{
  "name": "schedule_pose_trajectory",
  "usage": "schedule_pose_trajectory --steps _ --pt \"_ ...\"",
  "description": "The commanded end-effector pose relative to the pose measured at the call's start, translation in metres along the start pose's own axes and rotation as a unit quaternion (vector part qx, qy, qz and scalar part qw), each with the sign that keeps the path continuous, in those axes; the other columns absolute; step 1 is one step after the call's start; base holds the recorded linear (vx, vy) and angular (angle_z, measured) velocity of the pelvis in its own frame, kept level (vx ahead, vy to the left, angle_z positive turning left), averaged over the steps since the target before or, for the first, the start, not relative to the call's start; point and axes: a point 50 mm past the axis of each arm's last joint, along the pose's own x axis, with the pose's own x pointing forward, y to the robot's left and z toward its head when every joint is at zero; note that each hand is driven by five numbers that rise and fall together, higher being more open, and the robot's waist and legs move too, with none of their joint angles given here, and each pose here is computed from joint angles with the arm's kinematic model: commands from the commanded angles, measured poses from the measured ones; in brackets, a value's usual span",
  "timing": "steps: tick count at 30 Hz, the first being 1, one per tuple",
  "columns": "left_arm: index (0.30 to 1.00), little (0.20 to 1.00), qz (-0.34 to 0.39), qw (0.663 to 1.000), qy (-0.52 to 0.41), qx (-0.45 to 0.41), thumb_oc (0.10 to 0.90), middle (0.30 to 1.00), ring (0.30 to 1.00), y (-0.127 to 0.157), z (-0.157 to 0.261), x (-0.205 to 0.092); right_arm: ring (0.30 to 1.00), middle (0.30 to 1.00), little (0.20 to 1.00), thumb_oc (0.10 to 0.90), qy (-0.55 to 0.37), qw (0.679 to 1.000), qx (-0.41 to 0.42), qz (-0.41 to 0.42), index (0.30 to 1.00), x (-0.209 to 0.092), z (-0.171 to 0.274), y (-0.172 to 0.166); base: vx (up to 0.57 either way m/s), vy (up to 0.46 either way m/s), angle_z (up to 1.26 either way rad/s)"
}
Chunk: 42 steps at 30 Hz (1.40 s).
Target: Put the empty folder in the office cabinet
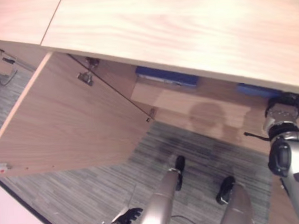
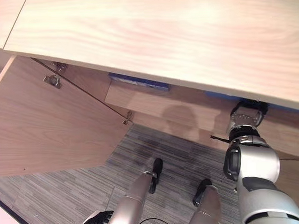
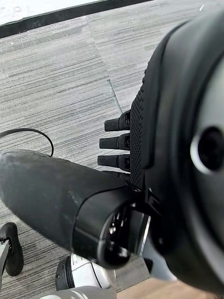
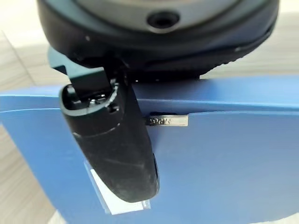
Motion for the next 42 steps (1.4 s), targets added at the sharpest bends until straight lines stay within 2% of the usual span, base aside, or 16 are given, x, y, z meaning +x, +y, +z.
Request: schedule_pose_trajectory --steps 1,5,8,12,14,16,18,21,30,42 --pt "0.9 0.9 0.022 0.997 0.067 0.014 0.8 0.9 0.9 0.013 -0.03 -0.007 0.9 0.9 0.9 0.8 -0.038 0.999 0.01 0.034 0.9 0.003 0.031 0.026 0.0 0.0 0.0" --pt "0.9 0.9 0.027 0.998 0.06 0.012 0.8 0.9 0.9 0.015 -0.023 -0.004 0.9 0.9 0.9 0.8 -0.037 0.999 -0.013 0.011 0.9 0.003 0.03 0.023 0.02 -0.027 0.0" --pt "0.9 0.9 0.03 0.998 0.056 0.015 0.8 0.9 0.9 0.015 -0.017 -0.001 0.9 0.9 0.9 0.8 -0.038 0.997 -0.058 -0.044 0.9 0.005 0.036 0.015 0.0 -0.036 0.04" --pt "0.9 0.9 0.034 0.998 0.057 0.017 0.8 0.9 0.9 0.017 -0.014 0.0 0.9 0.9 0.9 0.8 -0.04 0.992 -0.1 -0.07 0.9 0.006 0.043 0.015 0.01 -0.033 0.05" --pt "0.9 0.9 0.035 0.997 0.058 0.021 0.8 0.9 0.9 0.016 -0.013 0.001 0.9 0.9 0.9 0.8 -0.036 0.982 -0.148 -0.113 0.9 0.008 0.053 0.005 -0.01 -0.033 -0.01" --pt "0.9 0.9 0.034 0.997 0.058 0.023 0.8 0.9 0.9 0.016 -0.011 0.002 0.9 0.9 0.9 0.8 -0.039 0.978 -0.16 -0.126 0.9 0.009 0.059 0.003 0.06 -0.05 0.06" --pt "0.9 0.9 0.033 0.997 0.062 0.023 0.8 0.9 0.9 0.014 -0.011 0.003 0.9 0.9 0.9 0.8 -0.051 0.958 -0.21 -0.186 0.9 0.01 0.071 -0.017 0.02 -0.02 0.09" --pt "0.9 0.9 0.036 0.997 0.063 0.021 0.8 0.9 0.9 0.012 -0.01 0.004 0.9 0.9 0.9 0.8 -0.055 0.947 -0.23 -0.218 0.9 0.01 0.071 -0.03 0.0 0.011 0.0" --pt "0.9 0.9 0.047 0.997 0.059 -0.001 0.8 0.9 0.9 0.006 -0.003 0.008 0.9 0.9 0.9 0.8 -0.034 0.929 -0.282 -0.238 0.9 0.006 0.036 -0.051 0.02 0.006 0.0" --pt "0.9 0.9 0.038 0.999 0.039 -0.006 0.8 0.9 0.9 0.0 0.007 0.011 0.9 0.9 0.9 0.8 -0.01 0.925 -0.299 -0.233 0.9 0.002 0.011 -0.072 0.02 0.004 0.02"
